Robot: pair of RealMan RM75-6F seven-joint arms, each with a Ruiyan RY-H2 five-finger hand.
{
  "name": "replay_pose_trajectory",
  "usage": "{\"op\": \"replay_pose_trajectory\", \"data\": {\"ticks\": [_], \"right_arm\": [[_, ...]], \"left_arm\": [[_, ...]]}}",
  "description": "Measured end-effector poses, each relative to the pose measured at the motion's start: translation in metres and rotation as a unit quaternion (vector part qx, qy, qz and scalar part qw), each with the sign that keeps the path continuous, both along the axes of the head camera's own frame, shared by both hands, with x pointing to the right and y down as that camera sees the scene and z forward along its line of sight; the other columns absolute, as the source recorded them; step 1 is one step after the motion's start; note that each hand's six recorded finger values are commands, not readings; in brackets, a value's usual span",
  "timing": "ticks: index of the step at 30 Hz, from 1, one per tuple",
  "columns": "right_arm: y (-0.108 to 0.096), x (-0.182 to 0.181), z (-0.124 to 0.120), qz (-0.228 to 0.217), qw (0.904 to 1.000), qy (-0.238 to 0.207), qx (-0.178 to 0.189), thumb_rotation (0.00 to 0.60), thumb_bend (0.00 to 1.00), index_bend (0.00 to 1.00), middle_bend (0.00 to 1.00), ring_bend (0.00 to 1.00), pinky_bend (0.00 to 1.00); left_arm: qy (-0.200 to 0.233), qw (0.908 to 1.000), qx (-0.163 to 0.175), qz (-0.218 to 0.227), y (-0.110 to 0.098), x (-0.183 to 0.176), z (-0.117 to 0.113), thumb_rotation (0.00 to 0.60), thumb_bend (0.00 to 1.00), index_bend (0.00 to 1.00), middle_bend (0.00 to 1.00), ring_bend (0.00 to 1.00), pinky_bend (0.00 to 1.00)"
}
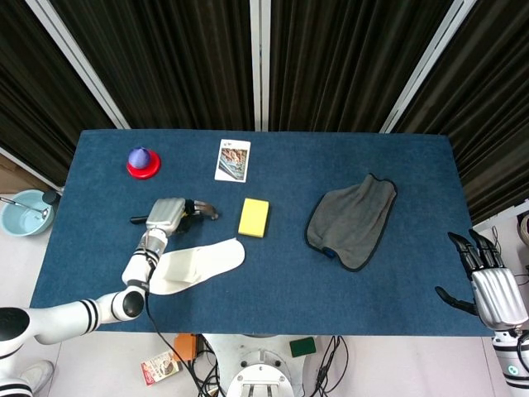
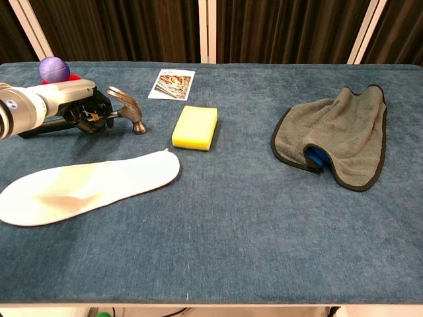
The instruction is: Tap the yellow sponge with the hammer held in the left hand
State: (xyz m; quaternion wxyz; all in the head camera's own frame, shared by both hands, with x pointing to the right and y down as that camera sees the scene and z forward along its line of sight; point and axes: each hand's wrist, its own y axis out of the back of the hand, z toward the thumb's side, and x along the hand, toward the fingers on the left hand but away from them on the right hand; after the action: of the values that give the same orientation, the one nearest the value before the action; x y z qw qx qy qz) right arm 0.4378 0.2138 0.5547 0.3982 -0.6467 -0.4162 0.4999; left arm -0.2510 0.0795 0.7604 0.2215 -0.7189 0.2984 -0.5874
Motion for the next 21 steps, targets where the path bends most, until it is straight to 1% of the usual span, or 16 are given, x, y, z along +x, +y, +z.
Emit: {"op": "replay_pose_trajectory", "data": {"ticks": [6, 9, 14, 21], "right_arm": [[0.000, 0.000, -0.001, 0.000, 1.0000, 0.001, 0.000, 0.600, 0.15, 0.01, 0.13, 0.00, 0.11], [0.001, 0.000, -0.001, 0.001, 1.0000, 0.002, 0.000, 0.600, 0.15, 0.01, 0.13, 0.00, 0.11], [0.001, -0.001, -0.002, 0.000, 1.0000, 0.004, 0.000, 0.600, 0.15, 0.01, 0.13, 0.00, 0.11], [0.003, -0.002, -0.004, -0.001, 1.0000, 0.006, 0.001, 0.600, 0.15, 0.01, 0.13, 0.00, 0.11]], "left_arm": [[0.000, 1.0000, 0.004, 0.003, 0.001, -0.001, 0.001, 0.600, 0.71, 0.57, 0.57, 0.45, 0.41], [0.002, 0.9999, 0.011, 0.005, 0.000, -0.001, 0.000, 0.600, 0.76, 0.60, 0.59, 0.48, 0.47], [0.020, 0.9994, 0.028, 0.003, -0.002, 0.000, -0.004, 0.600, 0.86, 0.67, 0.66, 0.56, 0.59], [0.055, 0.9972, 0.050, 0.005, -0.005, 0.001, -0.011, 0.600, 0.95, 0.73, 0.72, 0.62, 0.68]]}}
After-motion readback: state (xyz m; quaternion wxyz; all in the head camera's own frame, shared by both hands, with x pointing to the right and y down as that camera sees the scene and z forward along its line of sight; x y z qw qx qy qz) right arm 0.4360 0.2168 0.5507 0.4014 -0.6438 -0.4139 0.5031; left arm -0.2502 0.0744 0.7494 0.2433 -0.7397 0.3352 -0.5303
